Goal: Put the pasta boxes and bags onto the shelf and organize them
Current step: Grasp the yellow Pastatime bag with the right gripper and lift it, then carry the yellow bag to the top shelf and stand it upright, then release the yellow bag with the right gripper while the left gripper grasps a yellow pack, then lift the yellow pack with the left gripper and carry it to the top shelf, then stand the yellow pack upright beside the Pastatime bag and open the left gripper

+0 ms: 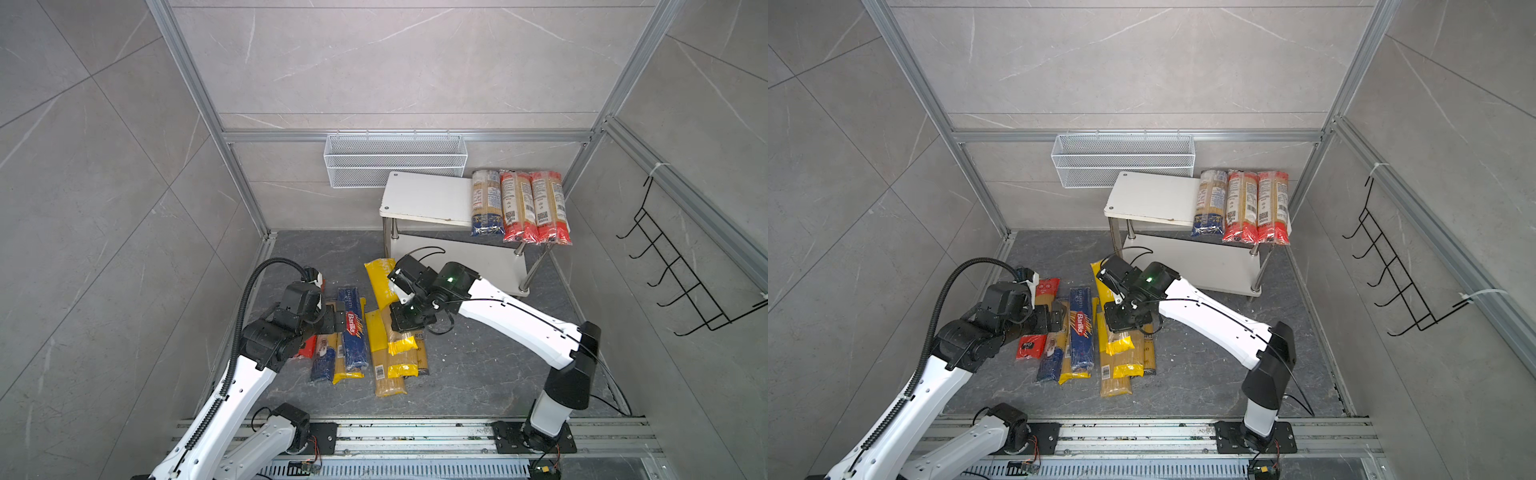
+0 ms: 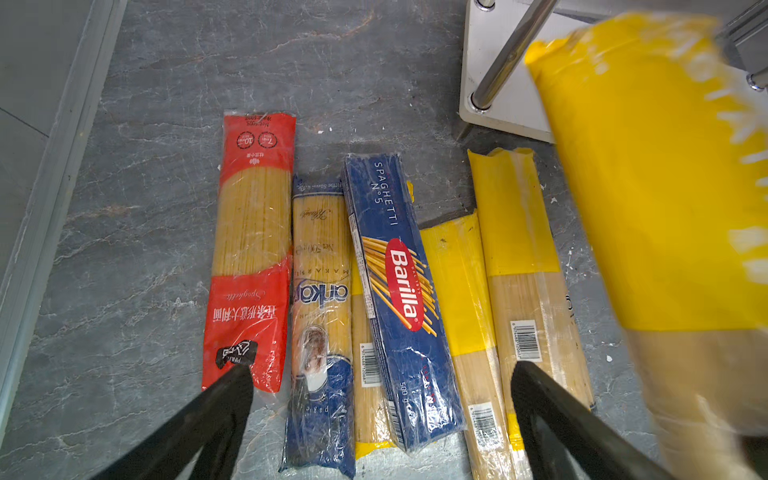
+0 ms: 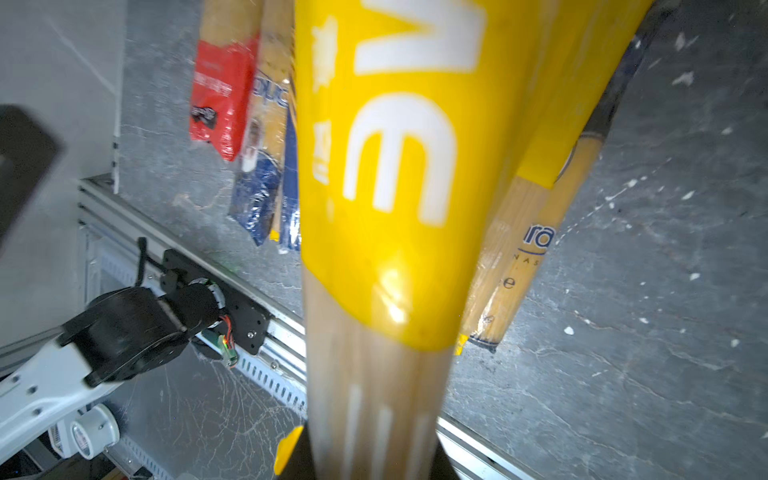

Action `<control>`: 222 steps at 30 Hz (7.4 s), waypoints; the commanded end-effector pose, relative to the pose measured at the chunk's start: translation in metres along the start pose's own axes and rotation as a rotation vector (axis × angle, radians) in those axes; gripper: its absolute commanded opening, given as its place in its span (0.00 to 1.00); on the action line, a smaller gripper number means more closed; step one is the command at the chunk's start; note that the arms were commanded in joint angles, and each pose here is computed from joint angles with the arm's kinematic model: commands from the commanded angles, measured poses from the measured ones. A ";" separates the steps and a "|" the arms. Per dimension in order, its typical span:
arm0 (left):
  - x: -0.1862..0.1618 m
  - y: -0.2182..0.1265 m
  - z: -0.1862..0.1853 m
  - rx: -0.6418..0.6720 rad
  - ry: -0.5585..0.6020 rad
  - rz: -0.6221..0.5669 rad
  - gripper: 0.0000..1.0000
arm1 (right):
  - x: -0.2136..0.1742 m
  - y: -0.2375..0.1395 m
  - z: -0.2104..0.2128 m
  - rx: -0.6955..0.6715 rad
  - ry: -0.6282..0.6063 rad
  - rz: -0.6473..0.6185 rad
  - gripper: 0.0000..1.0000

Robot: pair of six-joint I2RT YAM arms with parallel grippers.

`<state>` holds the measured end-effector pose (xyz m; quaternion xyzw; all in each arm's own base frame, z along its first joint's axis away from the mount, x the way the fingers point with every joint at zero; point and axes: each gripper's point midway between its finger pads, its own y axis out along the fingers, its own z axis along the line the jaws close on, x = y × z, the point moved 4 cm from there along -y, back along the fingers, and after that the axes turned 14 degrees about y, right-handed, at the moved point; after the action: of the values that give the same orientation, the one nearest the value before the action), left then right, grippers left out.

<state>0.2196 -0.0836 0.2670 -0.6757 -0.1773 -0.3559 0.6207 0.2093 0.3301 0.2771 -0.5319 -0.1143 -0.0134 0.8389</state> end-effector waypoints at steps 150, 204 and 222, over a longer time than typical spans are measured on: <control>-0.021 0.040 -0.139 -0.247 -0.022 0.259 0.00 | 0.034 -0.184 -0.122 0.186 0.258 -0.484 0.99; 0.312 0.011 -0.165 -0.798 -0.033 -0.327 0.00 | 0.113 -0.247 -0.121 0.137 0.248 -0.689 0.99; 0.319 0.018 -0.169 -0.899 -0.073 -0.323 0.50 | 0.111 -0.246 -0.128 0.122 0.272 -0.679 1.00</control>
<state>0.4124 -0.3146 0.4272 -0.8720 -0.1084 -0.3981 0.2633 0.3077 0.1213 0.4685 -0.4043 -0.1762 -0.3582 0.8229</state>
